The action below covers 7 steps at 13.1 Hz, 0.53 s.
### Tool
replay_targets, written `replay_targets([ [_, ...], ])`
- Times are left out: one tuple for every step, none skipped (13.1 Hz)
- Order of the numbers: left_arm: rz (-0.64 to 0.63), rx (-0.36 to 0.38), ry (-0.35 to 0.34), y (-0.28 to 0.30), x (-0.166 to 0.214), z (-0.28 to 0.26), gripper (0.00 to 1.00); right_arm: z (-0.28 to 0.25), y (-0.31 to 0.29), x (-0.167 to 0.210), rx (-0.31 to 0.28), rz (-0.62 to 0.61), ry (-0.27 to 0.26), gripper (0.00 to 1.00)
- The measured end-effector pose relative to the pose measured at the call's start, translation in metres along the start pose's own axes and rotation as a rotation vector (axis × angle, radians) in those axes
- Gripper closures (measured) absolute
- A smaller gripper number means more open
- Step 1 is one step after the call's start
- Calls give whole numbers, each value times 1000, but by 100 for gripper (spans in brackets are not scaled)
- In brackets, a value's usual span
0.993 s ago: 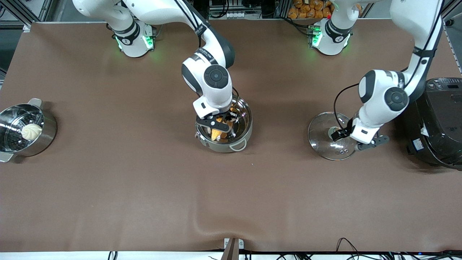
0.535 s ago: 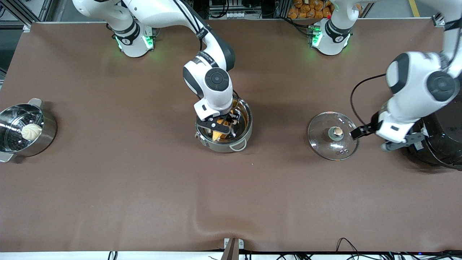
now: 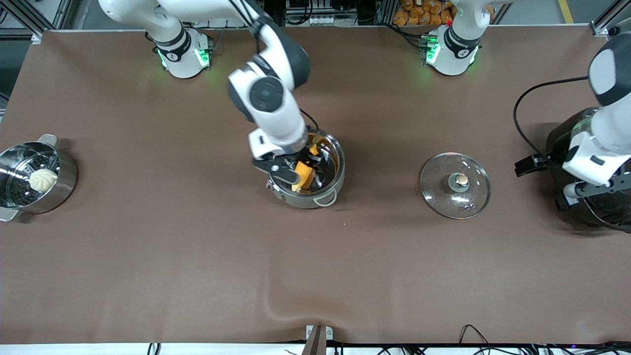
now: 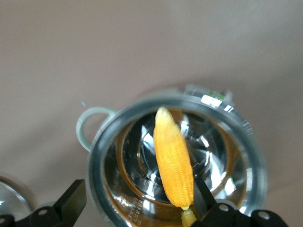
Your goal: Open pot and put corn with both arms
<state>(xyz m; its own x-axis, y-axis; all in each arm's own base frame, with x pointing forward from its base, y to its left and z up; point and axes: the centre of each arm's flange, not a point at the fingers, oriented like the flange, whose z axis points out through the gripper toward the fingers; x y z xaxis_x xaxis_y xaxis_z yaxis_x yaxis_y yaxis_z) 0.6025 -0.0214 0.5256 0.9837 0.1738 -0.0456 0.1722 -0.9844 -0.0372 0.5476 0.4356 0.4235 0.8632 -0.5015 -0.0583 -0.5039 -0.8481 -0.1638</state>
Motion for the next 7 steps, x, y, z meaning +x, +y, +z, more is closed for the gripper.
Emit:
replay_targets([
  [2,0,3,-1,-2,-9,0,-34,14,21,11,25,2,0],
  [14,2,6,-2,-6,-19,0,-70,32,41,16,32,1,0],
  [36,2,14,-5,-12,-31,0,-104,53,59,13,23,-4,0],
  [60,3,26,-8,-18,-43,0,-138,79,76,5,-3,-12,0],
  [75,5,35,-9,-26,-55,0,-168,106,91,-6,-48,-23,0],
  [83,8,38,-9,-34,-65,0,-194,134,105,-20,-103,-28,0],
  [91,10,40,-5,-43,-75,0,-215,160,120,-37,-165,-21,0],
])
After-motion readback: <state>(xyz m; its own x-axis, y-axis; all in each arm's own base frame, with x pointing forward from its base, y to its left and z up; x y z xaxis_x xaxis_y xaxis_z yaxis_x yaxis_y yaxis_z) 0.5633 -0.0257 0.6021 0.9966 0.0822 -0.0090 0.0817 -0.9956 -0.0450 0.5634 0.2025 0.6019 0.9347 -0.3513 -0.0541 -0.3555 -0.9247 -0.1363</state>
